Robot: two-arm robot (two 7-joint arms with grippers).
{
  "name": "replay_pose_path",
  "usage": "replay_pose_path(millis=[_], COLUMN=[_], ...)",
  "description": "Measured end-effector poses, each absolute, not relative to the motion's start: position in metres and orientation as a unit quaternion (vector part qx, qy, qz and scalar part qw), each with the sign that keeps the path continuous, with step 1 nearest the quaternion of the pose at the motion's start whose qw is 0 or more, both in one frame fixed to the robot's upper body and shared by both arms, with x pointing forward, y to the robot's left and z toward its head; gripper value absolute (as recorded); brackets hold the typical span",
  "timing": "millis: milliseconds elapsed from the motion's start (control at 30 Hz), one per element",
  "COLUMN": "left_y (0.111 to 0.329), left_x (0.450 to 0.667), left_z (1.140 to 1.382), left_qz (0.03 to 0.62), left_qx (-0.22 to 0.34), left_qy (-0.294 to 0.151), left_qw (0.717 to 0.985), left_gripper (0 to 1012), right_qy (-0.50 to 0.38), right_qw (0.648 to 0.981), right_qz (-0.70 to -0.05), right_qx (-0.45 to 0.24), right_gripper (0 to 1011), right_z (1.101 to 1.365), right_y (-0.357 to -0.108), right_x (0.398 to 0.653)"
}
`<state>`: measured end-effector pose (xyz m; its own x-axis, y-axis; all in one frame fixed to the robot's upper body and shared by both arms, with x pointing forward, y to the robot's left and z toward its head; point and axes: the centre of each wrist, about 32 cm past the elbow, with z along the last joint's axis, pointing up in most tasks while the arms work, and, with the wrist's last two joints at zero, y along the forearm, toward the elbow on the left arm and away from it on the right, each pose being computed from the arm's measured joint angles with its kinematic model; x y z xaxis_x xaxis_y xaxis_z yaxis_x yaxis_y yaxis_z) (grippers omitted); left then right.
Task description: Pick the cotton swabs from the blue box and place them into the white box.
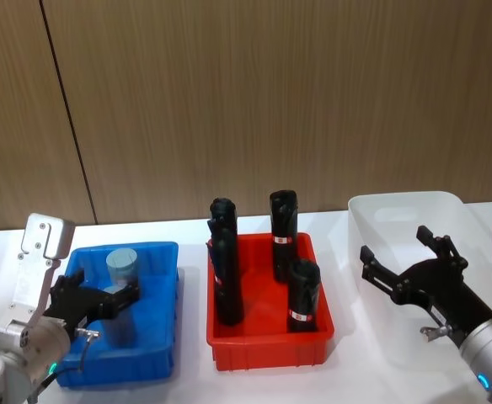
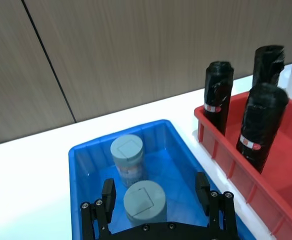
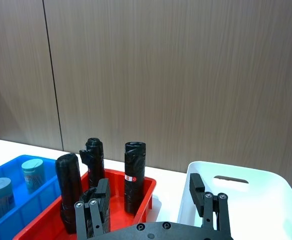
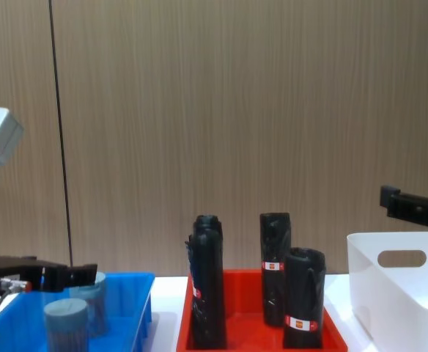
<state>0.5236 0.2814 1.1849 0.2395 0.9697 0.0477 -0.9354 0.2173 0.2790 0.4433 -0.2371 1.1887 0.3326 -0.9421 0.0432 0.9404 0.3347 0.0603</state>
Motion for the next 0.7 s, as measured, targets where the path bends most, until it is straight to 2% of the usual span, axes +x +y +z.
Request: replay_pose_path(millis=[700], left_y=[0.283], left_x=[0.543], left_z=[1.172], left_qz=[0.615], left_qx=[0.146], left_qy=[0.136], left_qw=[0.763], left_gripper=[1004], right_qy=[-0.035], right_qw=[0.816], right_qz=[-0.577], right_qx=[0.012], right_gripper=[1002], right_z=[1.189], right_y=[-0.237], right_x=[0.443])
